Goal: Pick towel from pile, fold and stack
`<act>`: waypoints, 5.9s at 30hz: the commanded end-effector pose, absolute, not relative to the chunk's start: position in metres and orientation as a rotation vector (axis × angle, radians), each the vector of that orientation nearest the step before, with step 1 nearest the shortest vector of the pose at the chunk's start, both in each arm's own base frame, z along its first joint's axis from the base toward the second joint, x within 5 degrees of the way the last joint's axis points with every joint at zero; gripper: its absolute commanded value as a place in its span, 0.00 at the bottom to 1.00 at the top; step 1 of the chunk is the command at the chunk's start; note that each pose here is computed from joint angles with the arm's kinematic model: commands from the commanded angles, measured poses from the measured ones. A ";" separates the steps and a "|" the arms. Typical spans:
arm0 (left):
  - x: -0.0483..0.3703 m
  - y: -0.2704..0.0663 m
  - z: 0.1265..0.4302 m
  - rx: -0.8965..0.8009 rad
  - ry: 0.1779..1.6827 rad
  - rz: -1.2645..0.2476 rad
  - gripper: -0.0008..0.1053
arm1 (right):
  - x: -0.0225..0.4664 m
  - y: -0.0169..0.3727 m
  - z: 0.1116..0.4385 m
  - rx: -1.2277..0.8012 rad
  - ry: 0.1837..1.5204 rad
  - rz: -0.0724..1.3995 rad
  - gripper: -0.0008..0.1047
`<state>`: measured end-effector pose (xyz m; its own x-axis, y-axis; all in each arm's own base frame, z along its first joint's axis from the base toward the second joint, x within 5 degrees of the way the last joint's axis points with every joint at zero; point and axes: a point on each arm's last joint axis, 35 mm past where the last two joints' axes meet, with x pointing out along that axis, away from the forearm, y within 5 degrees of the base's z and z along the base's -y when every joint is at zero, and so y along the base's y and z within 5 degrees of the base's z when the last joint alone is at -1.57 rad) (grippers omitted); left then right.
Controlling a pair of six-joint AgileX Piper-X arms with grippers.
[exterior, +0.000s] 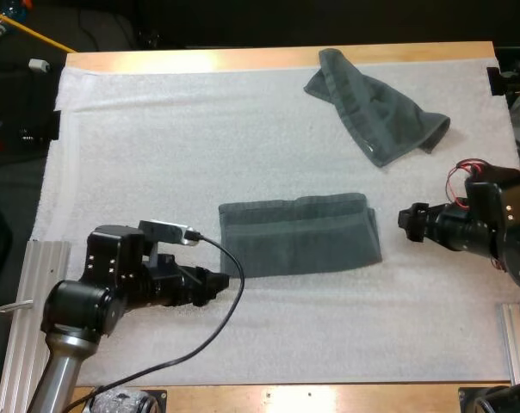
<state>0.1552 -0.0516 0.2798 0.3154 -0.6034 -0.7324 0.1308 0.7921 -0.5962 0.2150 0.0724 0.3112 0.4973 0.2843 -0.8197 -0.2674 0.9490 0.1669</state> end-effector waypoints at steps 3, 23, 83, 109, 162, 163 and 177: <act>0.154 -0.055 0.284 -0.473 1.156 -0.510 0.63 | 0.232 0.077 0.300 0.004 1.007 0.359 0.69; 0.154 -0.055 0.284 -0.475 1.158 -0.508 0.63 | 0.309 0.060 0.185 0.309 1.266 0.597 0.64; 0.152 -0.055 0.283 -0.483 1.176 -0.519 0.63 | 0.229 0.125 0.267 -0.030 1.132 0.536 0.01; 0.151 -0.054 0.282 -0.483 1.190 -0.516 0.63 | 0.257 0.215 0.185 0.379 1.327 0.620 0.07; 0.204 -0.074 0.260 -0.564 1.152 -0.616 0.63 | 0.101 0.083 0.362 0.084 0.839 0.478 0.58; 0.208 -0.080 0.254 -0.555 1.174 -0.627 0.63 | 0.101 0.082 0.362 0.081 0.840 0.479 0.58; 0.253 -0.142 0.178 -0.573 1.315 -0.579 0.63 | 0.095 0.077 0.354 0.042 0.928 0.451 0.58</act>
